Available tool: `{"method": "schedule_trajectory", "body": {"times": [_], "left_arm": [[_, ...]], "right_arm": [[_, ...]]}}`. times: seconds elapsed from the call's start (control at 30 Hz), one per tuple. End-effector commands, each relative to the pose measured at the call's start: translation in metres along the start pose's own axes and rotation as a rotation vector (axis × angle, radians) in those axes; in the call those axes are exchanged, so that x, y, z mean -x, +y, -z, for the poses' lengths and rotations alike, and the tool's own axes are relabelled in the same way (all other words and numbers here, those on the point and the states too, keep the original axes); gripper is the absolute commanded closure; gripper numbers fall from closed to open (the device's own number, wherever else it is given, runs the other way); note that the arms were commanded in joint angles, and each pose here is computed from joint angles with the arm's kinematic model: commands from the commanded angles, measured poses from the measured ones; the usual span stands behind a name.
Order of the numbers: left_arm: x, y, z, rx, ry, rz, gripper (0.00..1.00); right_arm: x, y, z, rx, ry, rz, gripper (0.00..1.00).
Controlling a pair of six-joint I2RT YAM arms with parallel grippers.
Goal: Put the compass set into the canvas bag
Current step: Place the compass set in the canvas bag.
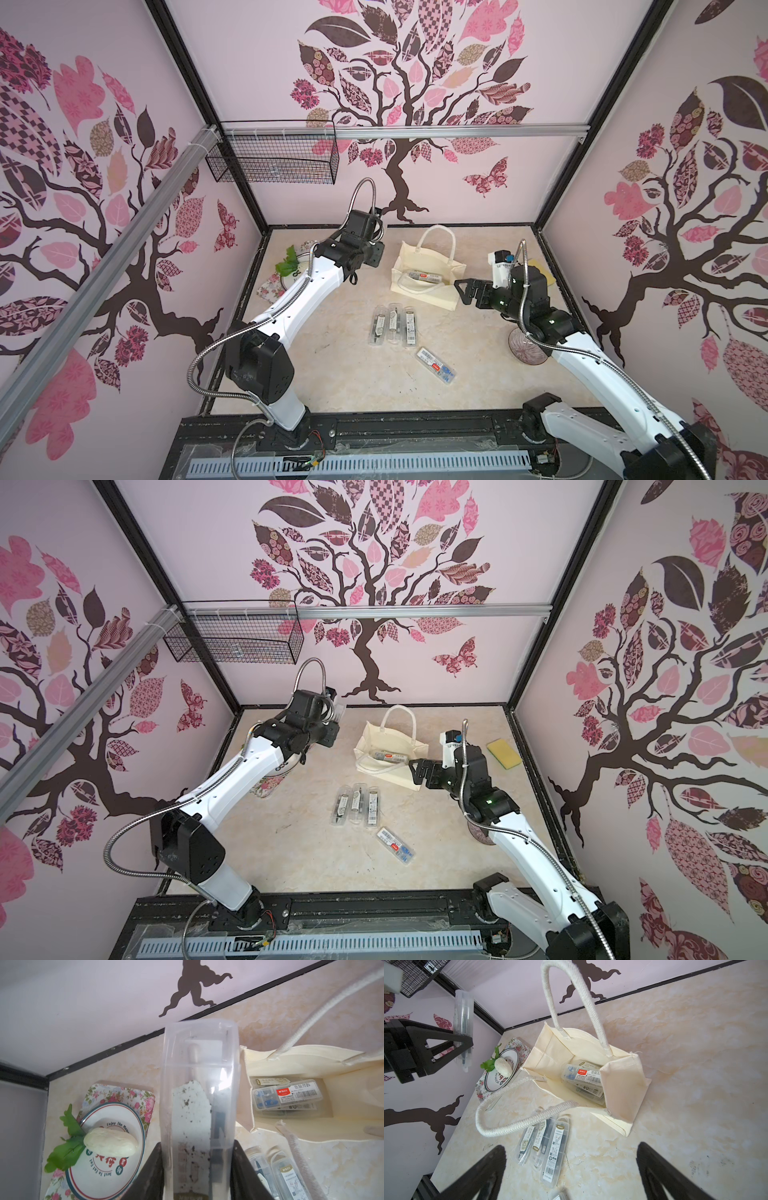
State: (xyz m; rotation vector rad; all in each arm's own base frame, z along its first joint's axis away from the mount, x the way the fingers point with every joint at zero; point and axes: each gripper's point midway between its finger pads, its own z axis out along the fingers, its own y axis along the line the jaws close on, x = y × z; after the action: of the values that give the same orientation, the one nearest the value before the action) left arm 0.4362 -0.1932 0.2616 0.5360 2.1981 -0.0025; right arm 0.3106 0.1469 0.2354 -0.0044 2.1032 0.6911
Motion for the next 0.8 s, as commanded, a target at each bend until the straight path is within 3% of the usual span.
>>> {"method": "schedule_trajectory", "body": {"times": [0.0, 0.3, 0.53, 0.77], "left_arm": [[0.042, -0.016, 0.005, -0.075, -0.137, -0.168, 0.74], [0.05, -0.078, -0.016, -0.129, -0.229, -0.586, 0.77], [0.054, -0.122, -0.032, -0.122, -0.275, -0.758, 0.78], [0.028, -0.158, -0.049, -0.209, -0.231, -0.879, 0.77]], "right_arm": [[0.011, 0.004, 0.007, 0.005, -0.048, 0.002, 0.0], [0.012, 0.0, 0.013, -0.01, -0.078, -0.006, 0.0], [0.01, -0.001, 0.016, -0.015, -0.084, -0.008, 0.0], [0.008, -0.005, 0.017, -0.028, -0.085, -0.004, 0.0]]}}
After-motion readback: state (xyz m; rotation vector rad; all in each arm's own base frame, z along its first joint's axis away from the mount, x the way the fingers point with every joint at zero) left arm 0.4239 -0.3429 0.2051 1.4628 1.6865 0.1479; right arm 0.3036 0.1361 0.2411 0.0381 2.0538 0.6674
